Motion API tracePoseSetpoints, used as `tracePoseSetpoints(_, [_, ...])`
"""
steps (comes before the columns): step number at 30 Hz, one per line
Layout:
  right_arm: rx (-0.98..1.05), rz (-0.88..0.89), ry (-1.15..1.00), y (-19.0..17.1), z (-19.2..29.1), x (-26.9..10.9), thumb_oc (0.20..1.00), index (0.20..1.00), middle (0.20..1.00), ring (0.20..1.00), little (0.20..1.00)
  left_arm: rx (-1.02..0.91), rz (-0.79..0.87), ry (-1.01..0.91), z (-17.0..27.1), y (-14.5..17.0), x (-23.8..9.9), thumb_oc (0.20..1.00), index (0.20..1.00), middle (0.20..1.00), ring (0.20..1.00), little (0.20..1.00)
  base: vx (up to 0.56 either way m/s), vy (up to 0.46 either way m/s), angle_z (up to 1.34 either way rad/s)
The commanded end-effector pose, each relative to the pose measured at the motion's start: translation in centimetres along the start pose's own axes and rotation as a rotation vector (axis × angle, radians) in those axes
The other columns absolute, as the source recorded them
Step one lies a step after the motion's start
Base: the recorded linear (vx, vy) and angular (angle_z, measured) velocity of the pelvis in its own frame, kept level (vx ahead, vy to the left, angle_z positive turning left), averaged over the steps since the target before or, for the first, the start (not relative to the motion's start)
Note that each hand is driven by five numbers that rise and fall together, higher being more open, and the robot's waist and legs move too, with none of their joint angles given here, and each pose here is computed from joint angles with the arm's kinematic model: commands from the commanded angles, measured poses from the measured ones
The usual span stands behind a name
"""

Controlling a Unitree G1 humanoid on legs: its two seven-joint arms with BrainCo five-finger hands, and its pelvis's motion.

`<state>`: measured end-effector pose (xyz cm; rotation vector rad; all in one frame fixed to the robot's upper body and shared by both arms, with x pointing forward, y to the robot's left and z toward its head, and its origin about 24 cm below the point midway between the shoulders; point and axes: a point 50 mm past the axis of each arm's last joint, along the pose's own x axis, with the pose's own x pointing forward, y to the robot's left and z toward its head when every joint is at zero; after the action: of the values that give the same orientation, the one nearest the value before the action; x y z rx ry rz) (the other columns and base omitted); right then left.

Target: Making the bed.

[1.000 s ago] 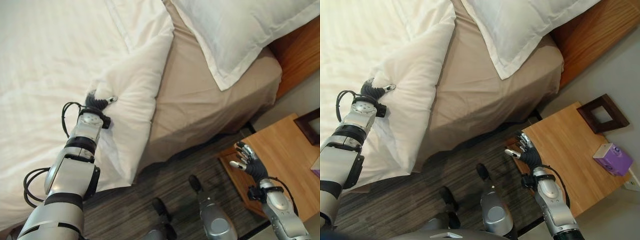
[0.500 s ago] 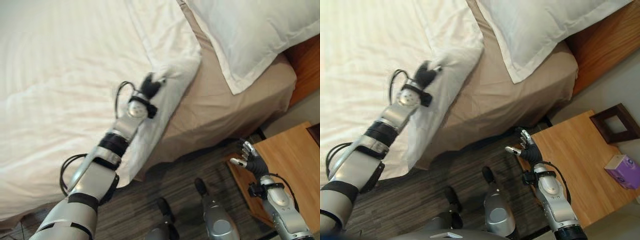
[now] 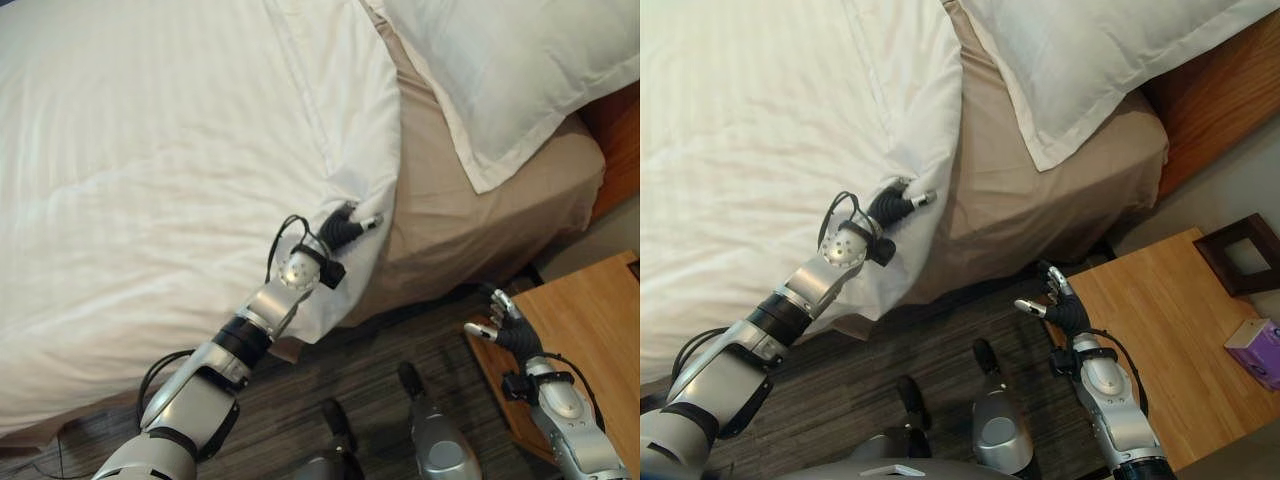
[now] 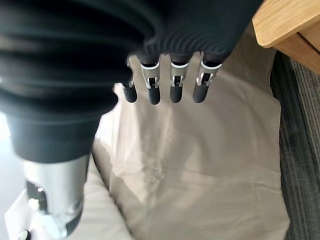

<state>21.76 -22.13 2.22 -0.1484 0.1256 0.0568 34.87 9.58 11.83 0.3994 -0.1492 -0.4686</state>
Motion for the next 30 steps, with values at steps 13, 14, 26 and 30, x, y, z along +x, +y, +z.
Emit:
tracePoseSetpoints(13, [-0.044,0.053,-0.043,0.2,0.6,-0.5,1.0,1.0,1.0,1.0,1.0,-0.425,-0.122,-0.33,5.1,-0.5,-2.2,1.0,1.0,1.0,1.0,1.0,0.0,0.007,0.04])
tracePoseSetpoints(14, [-0.044,0.053,-0.043,0.2,0.6,-0.5,1.0,1.0,1.0,1.0,1.0,-0.425,-0.122,-0.33,5.1,-0.5,-2.2,1.0,1.0,1.0,1.0,1.0,0.01,0.011,0.06])
tracePoseSetpoints(26, [-0.054,0.031,-0.024,-0.3,-0.2,-0.9,1.0,1.0,1.0,1.0,1.0,-0.62,-0.086,-0.565,8.4,2.4,-4.7,1.0,1.0,1.0,1.0,1.0,0.01,0.01,0.07])
tracePoseSetpoints(30, [-0.05,-0.038,-0.031,-1.4,-0.2,-1.0,1.0,1.0,1.0,1.0,1.0,-0.707,0.147,-0.622,6.4,6.0,-7.5,1.0,1.0,1.0,1.0,1.0,0.0,0.006,0.03])
